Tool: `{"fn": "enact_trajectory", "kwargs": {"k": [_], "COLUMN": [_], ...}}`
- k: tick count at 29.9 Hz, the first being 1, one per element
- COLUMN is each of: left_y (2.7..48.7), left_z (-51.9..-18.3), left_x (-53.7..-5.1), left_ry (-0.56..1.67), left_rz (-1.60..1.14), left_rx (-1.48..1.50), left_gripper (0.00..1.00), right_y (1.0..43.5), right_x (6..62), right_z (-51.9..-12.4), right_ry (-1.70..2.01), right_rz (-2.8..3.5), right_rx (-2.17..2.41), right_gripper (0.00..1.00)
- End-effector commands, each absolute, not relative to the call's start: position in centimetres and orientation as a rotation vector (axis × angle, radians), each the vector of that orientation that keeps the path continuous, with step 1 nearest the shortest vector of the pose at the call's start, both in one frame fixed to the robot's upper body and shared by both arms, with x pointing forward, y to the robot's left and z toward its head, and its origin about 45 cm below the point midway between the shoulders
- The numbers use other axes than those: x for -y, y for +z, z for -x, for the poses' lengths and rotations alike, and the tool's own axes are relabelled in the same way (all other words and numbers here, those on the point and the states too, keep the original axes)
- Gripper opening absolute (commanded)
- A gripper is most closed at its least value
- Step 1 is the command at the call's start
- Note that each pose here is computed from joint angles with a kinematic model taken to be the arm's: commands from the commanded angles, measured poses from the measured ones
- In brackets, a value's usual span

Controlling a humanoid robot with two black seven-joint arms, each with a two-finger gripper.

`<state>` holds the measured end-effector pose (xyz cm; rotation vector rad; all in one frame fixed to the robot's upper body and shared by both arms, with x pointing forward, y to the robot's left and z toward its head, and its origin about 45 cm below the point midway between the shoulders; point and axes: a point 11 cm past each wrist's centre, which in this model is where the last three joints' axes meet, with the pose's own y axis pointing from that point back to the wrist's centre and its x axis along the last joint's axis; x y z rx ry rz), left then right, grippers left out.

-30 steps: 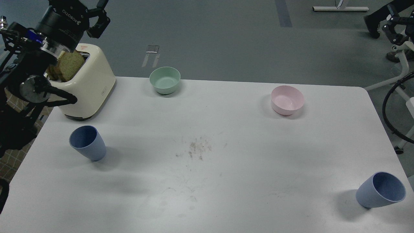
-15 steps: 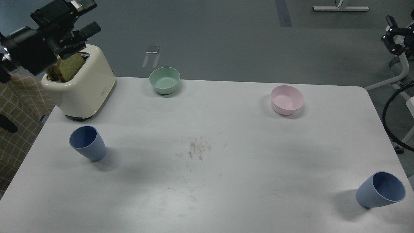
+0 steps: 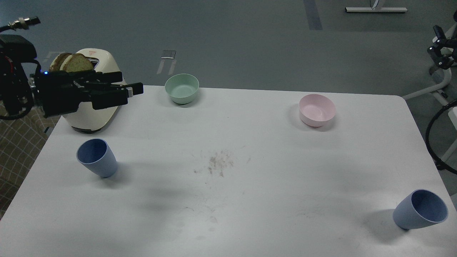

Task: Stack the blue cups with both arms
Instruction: 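Close the left gripper around the blue cup nearest the left arm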

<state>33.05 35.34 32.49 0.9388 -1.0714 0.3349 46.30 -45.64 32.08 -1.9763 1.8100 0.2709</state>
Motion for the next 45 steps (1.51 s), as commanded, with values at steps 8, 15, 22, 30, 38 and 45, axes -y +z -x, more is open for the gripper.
{"fn": "enact_trajectory", "kwargs": {"k": [8,15,22,30,38,45], "left_y": [29.6,27.1,25.3,22.8,21.4,20.7], "left_z": [-30.4,-29.1,-29.3,-29.4,-29.4,-29.0], "left_x": [-41.5,-43.8,-45.6,-46.6,-47.4,-47.2], "left_ry": [0.208,0.179,0.223,0.252,0.270,0.252], "left_rz": [-1.188,-1.249,-1.273,-1.286,-1.302,-1.301], "left_rx": [1.067,1.004,0.954,0.888,0.857,0.845], "left_gripper": [0.90,0.90,0.85,0.78,0.39,0.27], "right_y": [32.6,33.2,32.7,32.6,32.2,31.9], "right_x": [46.9,46.1,46.5,46.5,46.6,46.6], "right_z": [-45.4,-45.5,-45.2,-45.1,-45.0,-44.9], "right_ry": [0.231,0.211,0.218,0.220,0.230,0.236], "right_rz": [1.973,1.991,1.990,1.990,1.990,1.990], "right_rx": [-1.830,-1.799,-1.815,-1.816,-1.823,-1.825], "right_gripper": [1.00,1.00,1.00,1.00,1.00,1.00]}}
